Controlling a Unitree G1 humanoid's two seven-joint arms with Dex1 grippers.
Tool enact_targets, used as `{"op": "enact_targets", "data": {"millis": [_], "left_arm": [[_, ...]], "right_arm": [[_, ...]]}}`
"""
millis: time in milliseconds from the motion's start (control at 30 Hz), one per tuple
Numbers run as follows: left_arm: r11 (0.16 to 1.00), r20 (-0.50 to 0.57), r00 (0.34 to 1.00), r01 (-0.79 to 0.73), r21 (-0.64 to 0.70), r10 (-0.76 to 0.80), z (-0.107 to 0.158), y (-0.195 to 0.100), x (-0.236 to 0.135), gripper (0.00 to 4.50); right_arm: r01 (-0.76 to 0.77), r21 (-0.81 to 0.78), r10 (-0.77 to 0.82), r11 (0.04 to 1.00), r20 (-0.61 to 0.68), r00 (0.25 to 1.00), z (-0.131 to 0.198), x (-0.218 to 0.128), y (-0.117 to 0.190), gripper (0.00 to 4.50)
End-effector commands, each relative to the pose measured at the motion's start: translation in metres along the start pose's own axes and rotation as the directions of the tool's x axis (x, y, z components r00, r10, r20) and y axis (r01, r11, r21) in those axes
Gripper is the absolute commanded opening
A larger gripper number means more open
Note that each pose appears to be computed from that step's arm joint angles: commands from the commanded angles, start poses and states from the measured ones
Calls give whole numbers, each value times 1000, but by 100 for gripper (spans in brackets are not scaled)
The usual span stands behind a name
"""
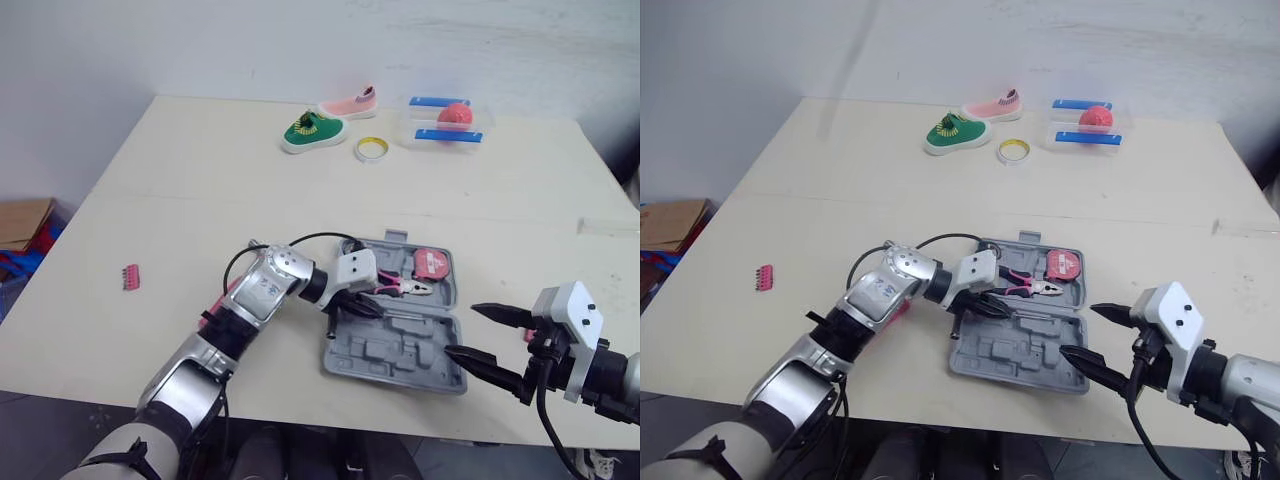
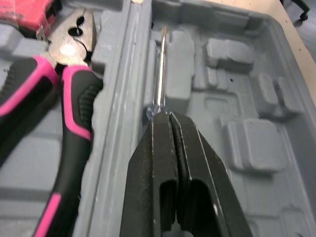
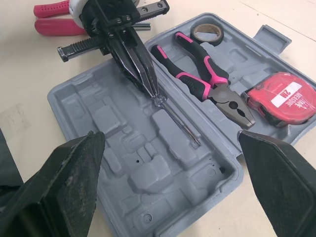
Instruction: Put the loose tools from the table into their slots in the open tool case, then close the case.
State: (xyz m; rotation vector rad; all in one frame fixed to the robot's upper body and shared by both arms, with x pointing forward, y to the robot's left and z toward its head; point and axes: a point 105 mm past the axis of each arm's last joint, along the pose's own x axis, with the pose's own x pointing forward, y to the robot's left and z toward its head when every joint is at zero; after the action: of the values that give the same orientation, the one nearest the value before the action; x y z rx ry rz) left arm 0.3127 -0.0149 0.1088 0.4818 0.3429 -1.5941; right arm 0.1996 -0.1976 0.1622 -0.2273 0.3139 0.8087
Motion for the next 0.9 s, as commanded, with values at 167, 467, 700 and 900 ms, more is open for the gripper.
{"op": "enact_targets", "data": {"millis": [167, 467, 700, 900], "left_arm": [[1000, -22, 1000, -17, 11, 17, 0, 0, 2, 1], [999, -326, 945, 39, 1, -36, -59, -17, 15, 1], [1000, -264, 964, -10, 16, 13, -46, -5, 21, 1], [1000, 44, 999, 10, -9, -9, 9, -3, 0, 1]], "right_arm": [[15, -16, -14, 1000, 30, 999, 5, -2, -2, 450], [19, -16, -18, 1000, 30, 999, 5, -1, -3, 450], [28, -24, -28, 999, 17, 999, 3, -5, -4, 450], [76, -32, -75, 997, 30, 997, 5, -9, -11, 450]]}}
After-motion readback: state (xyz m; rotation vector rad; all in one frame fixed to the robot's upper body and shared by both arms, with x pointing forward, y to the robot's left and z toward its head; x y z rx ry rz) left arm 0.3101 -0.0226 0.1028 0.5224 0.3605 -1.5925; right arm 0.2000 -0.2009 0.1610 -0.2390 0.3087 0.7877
